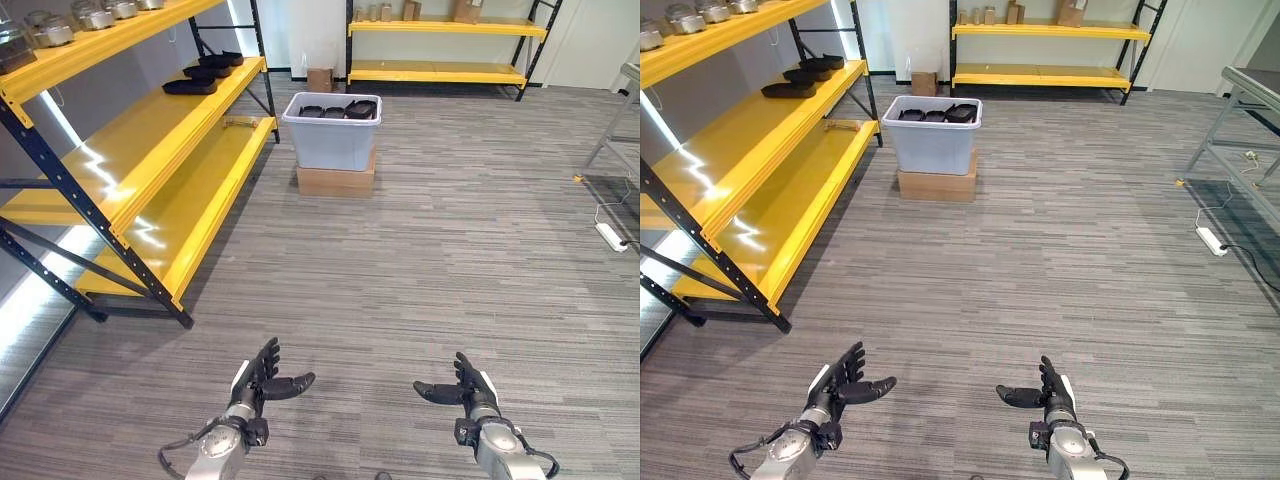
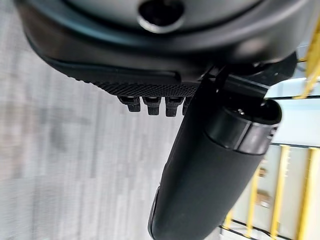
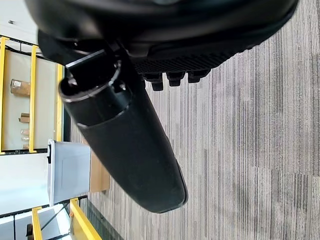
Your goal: Move parts from the plastic box to the shelf.
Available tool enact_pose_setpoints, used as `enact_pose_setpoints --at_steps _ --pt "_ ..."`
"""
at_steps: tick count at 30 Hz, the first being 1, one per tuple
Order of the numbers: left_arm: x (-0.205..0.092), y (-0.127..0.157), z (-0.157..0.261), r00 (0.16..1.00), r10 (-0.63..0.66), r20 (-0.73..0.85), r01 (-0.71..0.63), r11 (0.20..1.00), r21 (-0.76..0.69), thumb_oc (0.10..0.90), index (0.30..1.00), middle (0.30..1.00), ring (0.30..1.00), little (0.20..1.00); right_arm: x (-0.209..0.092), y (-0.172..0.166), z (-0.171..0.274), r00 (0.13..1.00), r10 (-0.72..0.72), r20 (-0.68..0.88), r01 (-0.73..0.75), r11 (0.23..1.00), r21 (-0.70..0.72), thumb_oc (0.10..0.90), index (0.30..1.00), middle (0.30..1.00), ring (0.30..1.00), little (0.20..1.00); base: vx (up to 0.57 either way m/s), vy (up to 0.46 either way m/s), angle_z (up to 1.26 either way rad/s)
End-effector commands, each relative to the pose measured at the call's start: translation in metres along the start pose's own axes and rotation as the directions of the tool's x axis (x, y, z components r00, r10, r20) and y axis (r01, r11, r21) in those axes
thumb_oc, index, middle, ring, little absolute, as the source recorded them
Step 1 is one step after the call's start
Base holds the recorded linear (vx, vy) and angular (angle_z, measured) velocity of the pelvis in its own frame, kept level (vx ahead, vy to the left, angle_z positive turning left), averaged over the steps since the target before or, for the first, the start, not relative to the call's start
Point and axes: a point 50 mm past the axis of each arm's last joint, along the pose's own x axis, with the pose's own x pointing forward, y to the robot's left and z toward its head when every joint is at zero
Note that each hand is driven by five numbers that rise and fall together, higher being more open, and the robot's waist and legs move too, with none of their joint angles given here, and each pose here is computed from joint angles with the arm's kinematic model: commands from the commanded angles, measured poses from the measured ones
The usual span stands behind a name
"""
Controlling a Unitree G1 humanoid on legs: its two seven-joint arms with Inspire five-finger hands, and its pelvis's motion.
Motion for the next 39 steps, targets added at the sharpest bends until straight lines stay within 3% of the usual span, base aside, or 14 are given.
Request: enact_pose_setpoints --at_steps 1,4,6,13,17,22,23,26,30,32,37,39 --pt "0.017 0.001 0.052 0.977 -0.05 0.209 0.047 0.999 0.019 0.9 1.0 1.0 1.0 1.0 0.01 -0.003 0.055 0.972 -0.019 0.235 0.017 1.0 0.01 0.9 1.0 1.0 1.0 1.0 -0.02 0.017 0.04" --pt "0.016 0.002 0.045 0.984 -0.015 0.179 0.016 1.0 0.0 0.9 1.0 1.0 1.0 1.0 0.012 -0.006 0.052 0.975 -0.095 0.2 0.1 0.995 -0.017 0.9 1.0 1.0 1.0 1.0 -0.03 0.055 0.06" --pt "0.015 0.007 0.039 0.983 0.054 0.178 -0.03 0.991 -0.132 0.9 1.0 1.0 1.0 1.0 0.013 -0.004 0.055 0.974 -0.066 0.218 0.068 0.998 -0.001 0.9 1.0 1.0 1.0 1.0 0.0 0.11 0.06" --pt "0.013 0.009 0.024 0.992 0.088 0.089 -0.085 0.996 -0.042 0.9 1.0 1.0 1.0 1.0 0.013 -0.015 0.042 0.973 -0.19 0.129 0.186 0.982 0.039 0.9 1.0 1.0 1.0 1.0 0.01 0.042 0.04" --pt "0.012 0.009 0.023 0.991 0.091 0.1 -0.078 0.989 -0.127 0.9 1.0 1.0 1.0 1.0 0.013 -0.013 0.042 0.976 -0.172 0.134 0.168 0.985 0.036 0.9 1.0 1.0 1.0 1.0 0.01 0.037 0.0" --pt "0.015 0.002 0.028 0.995 0.029 0.099 -0.02 0.996 -0.092 0.9 1.0 1.0 1.0 1.0 0.012 -0.017 0.033 0.981 -0.182 0.067 0.18 0.983 0.035 0.9 1.0 1.0 1.0 1.0 0.04 0.083 -0.01" --pt "0.016 -0.002 0.03 0.994 -0.008 0.108 0.019 0.995 -0.096 0.9 1.0 1.0 1.0 1.0 0.012 -0.014 0.027 0.987 -0.153 0.04 0.153 0.988 -0.018 0.9 1.0 1.0 1.0 1.0 0.03 0.101 -0.04" --pt "0.019 -0.011 0.034 0.993 -0.036 0.114 0.049 0.993 -0.109 0.9 1.0 1.0 1.0 1.0 0.01 -0.011 0.025 0.982 -0.187 0.022 0.187 0.982 0.023 0.9 1.0 1.0 1.0 1.0 0.01 0.136 -0.07" --pt "0.023 -0.022 0.035 0.987 -0.121 0.11 0.14 0.972 -0.186 0.9 1.0 1.0 1.0 1.0 0.01 -0.001 0.047 0.975 -0.137 0.177 0.149 0.987 -0.06 0.9 1.0 1.0 1.0 1.0 0.0 0.211 -0.14" --pt "0.026 -0.023 0.047 0.98 -0.141 0.139 0.164 0.971 -0.175 0.9 1.0 1.0 1.0 1.0 0.01 0.0 0.052 0.976 -0.14 0.169 0.137 0.99 0.029 0.9 1.0 1.0 1.0 1.0 -0.03 0.29 -0.31" --pt "0.025 -0.021 0.049 0.971 -0.151 0.184 0.198 0.942 -0.271 0.9 1.0 1.0 1.0 1.0 0.003 0.01 0.053 0.964 0.042 0.262 -0.051 0.998 0.027 0.9 1.0 1.0 1.0 1.0 0.35 -0.046 -0.21" --pt "0.021 -0.024 0.041 0.968 -0.172 0.183 0.217 0.94 -0.264 0.9 1.0 1.0 1.0 1.0 0.002 0.006 0.042 0.974 -0.007 0.226 -0.008 0.998 0.066 0.9 1.0 1.0 1.0 1.0 0.6 -0.292 0.23"
